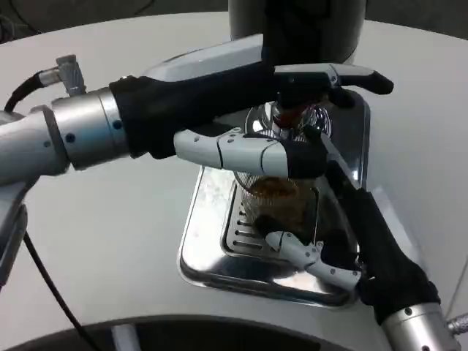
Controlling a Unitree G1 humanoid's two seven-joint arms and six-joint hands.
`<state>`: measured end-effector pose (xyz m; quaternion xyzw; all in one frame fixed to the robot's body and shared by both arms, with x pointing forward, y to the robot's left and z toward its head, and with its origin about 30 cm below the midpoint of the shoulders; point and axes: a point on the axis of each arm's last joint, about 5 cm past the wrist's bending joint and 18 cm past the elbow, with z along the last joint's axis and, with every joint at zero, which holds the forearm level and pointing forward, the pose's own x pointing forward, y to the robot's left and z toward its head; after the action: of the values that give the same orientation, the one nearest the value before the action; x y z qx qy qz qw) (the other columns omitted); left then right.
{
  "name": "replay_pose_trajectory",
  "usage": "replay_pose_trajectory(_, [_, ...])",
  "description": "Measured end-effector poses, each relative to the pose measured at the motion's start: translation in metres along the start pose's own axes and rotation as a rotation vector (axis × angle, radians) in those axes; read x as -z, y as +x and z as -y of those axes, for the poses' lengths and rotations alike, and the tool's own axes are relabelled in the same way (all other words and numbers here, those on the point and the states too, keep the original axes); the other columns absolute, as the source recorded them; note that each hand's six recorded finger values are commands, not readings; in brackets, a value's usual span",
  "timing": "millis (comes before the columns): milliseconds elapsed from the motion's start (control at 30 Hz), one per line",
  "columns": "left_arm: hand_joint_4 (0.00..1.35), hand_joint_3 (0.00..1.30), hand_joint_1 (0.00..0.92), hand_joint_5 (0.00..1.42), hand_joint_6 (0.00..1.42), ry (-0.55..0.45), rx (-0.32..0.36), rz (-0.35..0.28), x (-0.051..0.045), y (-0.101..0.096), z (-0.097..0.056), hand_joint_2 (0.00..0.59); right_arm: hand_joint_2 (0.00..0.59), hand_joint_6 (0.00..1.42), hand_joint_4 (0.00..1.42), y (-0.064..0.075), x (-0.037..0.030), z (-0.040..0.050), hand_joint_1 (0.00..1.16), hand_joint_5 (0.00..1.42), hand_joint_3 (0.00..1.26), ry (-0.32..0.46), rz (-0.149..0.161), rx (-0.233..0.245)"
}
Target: Grasp the cup under the faucet to collect the drink, then remove the cup.
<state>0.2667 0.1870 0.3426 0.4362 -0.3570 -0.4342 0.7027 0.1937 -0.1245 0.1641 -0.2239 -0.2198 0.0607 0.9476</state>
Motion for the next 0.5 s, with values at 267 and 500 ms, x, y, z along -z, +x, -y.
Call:
replay_pose_trajectory(267, [0.06,0.14,0.000,0.15,0.14,0.000,-0.001,0.000,-0.0001,-0.0006,-0.0002,0.096,0.226,0.00,0.05,0.0053,0.0005,-0.0014,0.64,0.11,0.06,0.002,0.005,0.011])
replay_pose_trajectory(500, [0.06,0.14,0.000,0.15,0.14,0.001,-0.003,-0.001,-0.0001,-0.0012,-0.0005,0.099,0.227,0.00,0.05,0.0086,0.0010,-0.0020,0.67,0.11,0.06,0.001,0.006,0.013])
